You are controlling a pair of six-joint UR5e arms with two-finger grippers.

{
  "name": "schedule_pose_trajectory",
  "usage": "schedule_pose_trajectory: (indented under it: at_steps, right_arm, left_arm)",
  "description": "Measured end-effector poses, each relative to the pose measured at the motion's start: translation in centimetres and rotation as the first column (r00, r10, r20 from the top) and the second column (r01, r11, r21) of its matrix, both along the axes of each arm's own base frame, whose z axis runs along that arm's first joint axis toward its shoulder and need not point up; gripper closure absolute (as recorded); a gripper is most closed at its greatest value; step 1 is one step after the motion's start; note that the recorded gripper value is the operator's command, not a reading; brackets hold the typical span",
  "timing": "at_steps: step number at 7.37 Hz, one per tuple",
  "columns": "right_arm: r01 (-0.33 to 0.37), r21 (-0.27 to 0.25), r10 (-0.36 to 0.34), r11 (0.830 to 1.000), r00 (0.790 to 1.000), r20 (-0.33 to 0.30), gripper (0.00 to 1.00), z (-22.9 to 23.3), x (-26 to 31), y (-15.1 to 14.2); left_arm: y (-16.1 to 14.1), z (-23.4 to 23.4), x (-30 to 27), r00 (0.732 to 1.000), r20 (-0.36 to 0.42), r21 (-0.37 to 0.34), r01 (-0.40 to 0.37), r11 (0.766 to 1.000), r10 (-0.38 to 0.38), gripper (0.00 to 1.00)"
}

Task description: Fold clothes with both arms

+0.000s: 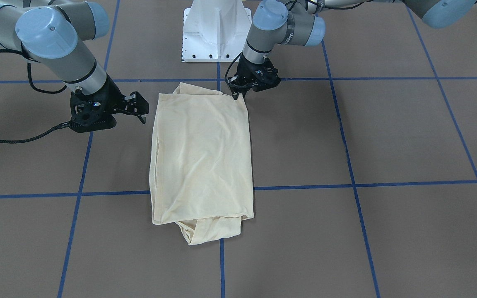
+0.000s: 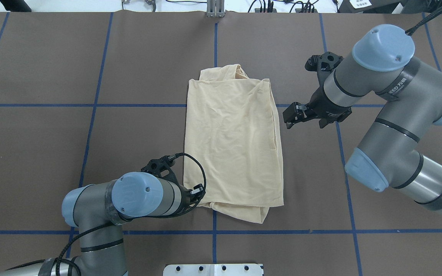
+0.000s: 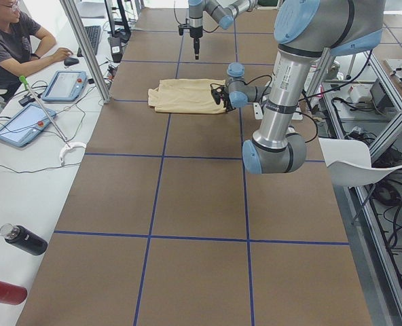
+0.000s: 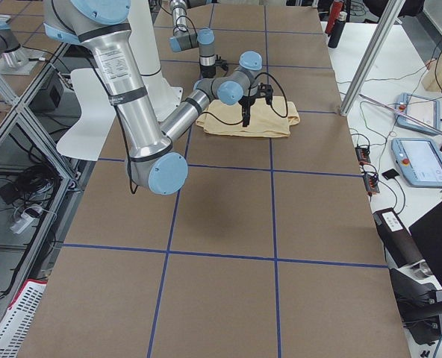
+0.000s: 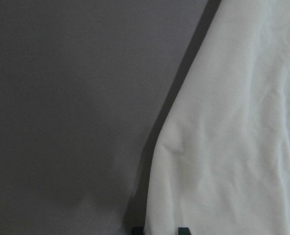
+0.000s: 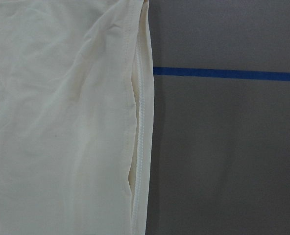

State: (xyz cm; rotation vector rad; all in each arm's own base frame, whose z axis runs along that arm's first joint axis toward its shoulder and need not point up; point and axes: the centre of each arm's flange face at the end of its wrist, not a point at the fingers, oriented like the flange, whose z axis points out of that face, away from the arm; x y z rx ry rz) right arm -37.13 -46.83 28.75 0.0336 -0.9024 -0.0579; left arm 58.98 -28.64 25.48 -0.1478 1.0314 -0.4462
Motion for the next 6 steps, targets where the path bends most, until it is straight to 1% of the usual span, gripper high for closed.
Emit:
schedule_pose_trajectory:
  at_steps: [4, 5, 6]
  right_arm:
    - [-0.004, -0.003, 0.004, 1.0, 1.0, -0.009, 0.0, 0.4, 0.0, 0.0]
    - [-0.015, -0.007, 0.015, 1.0, 1.0, -0.016, 0.0, 0.6, -0.1, 0.4]
    - [-0.046, -0.019, 0.045, 0.999, 0.998, -0.031, 0.0, 0.4, -1.4, 1.7]
  left_arm:
    - [-0.2, -0.2, -0.2, 1.0, -0.003, 0.002, 0.001, 1.0, -0.001, 1.0]
    - [-0.2, -0.6, -0.5, 1.0, -0.01, 0.004, 0.001, 1.0, -0.001, 1.0]
    - [-0.2, -1.0, -0.8, 1.0, -0.017, 0.005, 0.001, 1.0, -0.001, 1.0]
